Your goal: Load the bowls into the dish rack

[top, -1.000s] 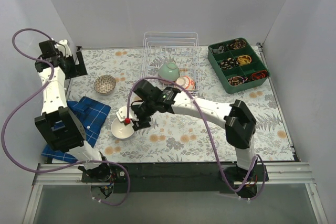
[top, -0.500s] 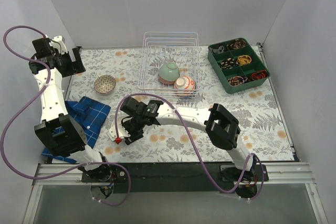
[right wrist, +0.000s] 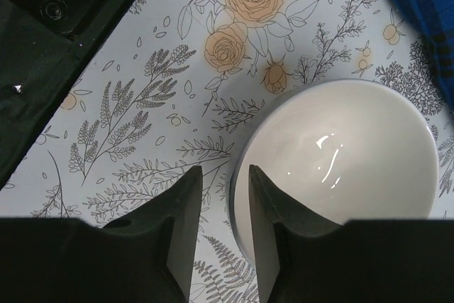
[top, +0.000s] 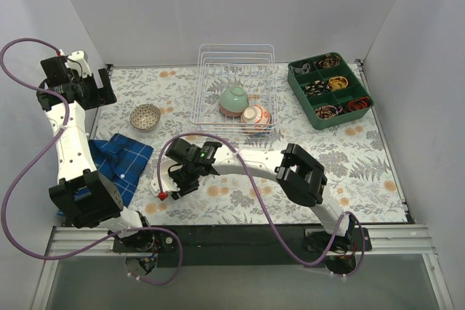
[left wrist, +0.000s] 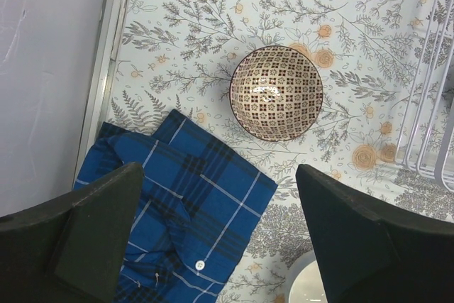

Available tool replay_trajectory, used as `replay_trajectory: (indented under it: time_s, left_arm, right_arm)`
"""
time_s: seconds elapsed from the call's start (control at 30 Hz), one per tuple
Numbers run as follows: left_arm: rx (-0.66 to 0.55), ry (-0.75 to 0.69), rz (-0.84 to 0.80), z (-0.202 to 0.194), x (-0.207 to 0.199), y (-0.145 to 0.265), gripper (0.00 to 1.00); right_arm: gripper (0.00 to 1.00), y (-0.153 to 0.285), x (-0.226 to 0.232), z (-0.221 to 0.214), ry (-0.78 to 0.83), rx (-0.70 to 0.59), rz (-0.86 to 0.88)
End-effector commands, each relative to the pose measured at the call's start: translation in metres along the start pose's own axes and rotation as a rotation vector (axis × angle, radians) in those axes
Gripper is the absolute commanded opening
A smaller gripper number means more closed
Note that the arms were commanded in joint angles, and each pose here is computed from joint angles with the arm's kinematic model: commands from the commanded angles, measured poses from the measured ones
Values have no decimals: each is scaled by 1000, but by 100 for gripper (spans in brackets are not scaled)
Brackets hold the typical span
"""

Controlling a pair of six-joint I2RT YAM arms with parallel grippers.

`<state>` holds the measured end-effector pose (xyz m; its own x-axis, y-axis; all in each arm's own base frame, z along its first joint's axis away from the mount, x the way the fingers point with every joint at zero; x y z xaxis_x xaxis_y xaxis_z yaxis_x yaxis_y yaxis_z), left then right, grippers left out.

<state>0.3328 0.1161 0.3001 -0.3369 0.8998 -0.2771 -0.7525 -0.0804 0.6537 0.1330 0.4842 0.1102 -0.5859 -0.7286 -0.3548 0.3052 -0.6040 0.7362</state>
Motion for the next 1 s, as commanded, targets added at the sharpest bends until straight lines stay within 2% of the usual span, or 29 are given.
replay_trajectory:
  time_s: [0.0, 0.07, 0.1, 0.17, 0.2, 0.33, 0.4, 0.43, 0.5, 0.53, 0.57, 0.67, 0.77, 0.87, 0.97]
  left_arm:
    - [-22, -15, -18, 0, -3, 15, 90]
    - [-22, -18, -20, -1, -3, 15, 90]
    - [-26, -18, -21, 0, -2, 15, 90]
    - [-31, -19, -31, 1, -4, 15, 90]
    - [-34, -16, -36, 2, -5, 16, 90]
    - [-49, -13, -95, 9, -14, 19, 90]
    - [-71, -26, -155, 16, -23, 23, 88]
    - [-77, -32, -179, 18, -27, 25, 87]
    - [-90, -39, -271, 24, -40, 28, 86]
    - [-94, -40, -302, 26, -44, 30, 86]
    - [-91, -41, -337, 27, -50, 30, 86]
    - [-93, -63, -448, 29, -70, 35, 85]
    - [-84, -118, -537, 22, -95, 35, 84]
    - [-89, -185, -519, 14, -110, 26, 84]
    - [-83, -189, -481, 9, -108, 8, 84]
  right_arm:
    - [36, 3, -15, 13, 19, -16, -50]
    - [28, 6, -17, 14, 22, -7, -64]
    - [19, 7, -16, 14, 24, -3, -65]
    - [10, 14, -15, 16, 29, 9, -77]
    - [2, 18, -15, 17, 29, 14, -83]
    - [1, 53, -24, 35, -42, 6, -165]
    - [1, 85, -39, 55, -121, -56, -214]
    - [1, 100, -44, 56, -239, -114, -225]
    - [1, 131, -56, 66, -343, -204, -265]
    - [1, 149, -61, 62, -468, -276, -264]
    - [1, 159, -64, 61, -503, -302, -273]
    - [1, 181, -63, 59, -503, -375, -257]
    - [1, 198, -68, 51, -584, -453, -240]
    - [1, 204, -77, 38, -606, -491, -254]
    - [1, 202, -87, 24, -642, -507, -256]
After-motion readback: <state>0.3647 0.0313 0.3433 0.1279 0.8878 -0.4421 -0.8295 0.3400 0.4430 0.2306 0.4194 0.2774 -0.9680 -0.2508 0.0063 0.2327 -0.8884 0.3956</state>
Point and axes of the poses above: each gripper's point midway between its finger pads, its own y axis back along the fingers, its own x axis along the line the jaws close on, z = x × y, the point moved 5 cm from there along y, back along the fingers, and after that the axes turned 14 degrees about y, right-handed, at the moved point
